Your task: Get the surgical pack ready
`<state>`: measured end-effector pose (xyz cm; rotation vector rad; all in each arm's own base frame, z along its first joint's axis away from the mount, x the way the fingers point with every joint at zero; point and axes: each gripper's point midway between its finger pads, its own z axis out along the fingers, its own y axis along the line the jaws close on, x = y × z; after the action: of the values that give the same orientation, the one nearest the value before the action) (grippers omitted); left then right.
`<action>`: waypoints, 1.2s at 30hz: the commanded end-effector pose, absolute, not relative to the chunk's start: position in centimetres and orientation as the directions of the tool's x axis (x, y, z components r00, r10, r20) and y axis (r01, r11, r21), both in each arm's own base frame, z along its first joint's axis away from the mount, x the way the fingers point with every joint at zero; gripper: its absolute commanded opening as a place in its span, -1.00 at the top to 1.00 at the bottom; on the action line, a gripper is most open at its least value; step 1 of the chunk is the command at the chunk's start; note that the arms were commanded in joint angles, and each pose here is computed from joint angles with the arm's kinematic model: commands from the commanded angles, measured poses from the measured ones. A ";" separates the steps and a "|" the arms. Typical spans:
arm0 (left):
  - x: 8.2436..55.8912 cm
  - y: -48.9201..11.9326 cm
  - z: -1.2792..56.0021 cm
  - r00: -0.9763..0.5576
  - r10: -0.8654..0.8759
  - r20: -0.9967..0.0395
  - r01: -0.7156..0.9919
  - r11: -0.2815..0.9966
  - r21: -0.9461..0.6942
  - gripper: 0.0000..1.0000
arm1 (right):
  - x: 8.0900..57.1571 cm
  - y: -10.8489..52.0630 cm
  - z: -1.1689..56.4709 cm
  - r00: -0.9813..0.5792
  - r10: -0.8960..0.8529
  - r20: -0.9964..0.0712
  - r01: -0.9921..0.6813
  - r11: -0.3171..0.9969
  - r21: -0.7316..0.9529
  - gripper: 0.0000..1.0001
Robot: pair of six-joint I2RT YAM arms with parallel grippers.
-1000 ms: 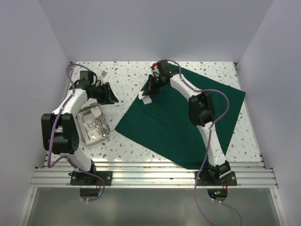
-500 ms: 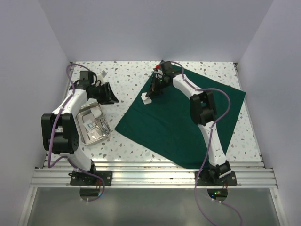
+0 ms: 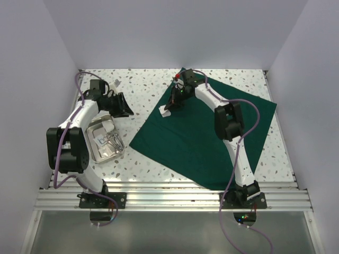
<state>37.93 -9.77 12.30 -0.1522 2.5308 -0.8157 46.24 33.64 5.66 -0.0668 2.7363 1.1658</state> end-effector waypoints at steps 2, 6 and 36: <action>38.6 -9.9 12.9 -0.866 -0.244 -0.436 0.070 0.804 -0.590 0.20 | 47.2 34.9 10.4 -0.970 0.030 -0.242 -0.172 0.620 0.766 1.00; 38.6 -10.0 12.8 -0.867 -0.244 -0.435 0.071 0.802 -0.593 0.20 | 47.7 35.6 11.8 -0.965 0.038 -0.259 -0.186 0.597 0.781 1.00; 38.5 -10.0 12.8 -0.868 -0.240 -0.435 0.074 0.803 -0.591 0.20 | 45.7 33.7 4.6 -0.990 -0.005 -0.143 -0.106 0.697 0.709 1.00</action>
<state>38.17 -9.87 12.49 -0.1427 2.5164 -0.8235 46.11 33.96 4.98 -0.0726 2.7531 1.1882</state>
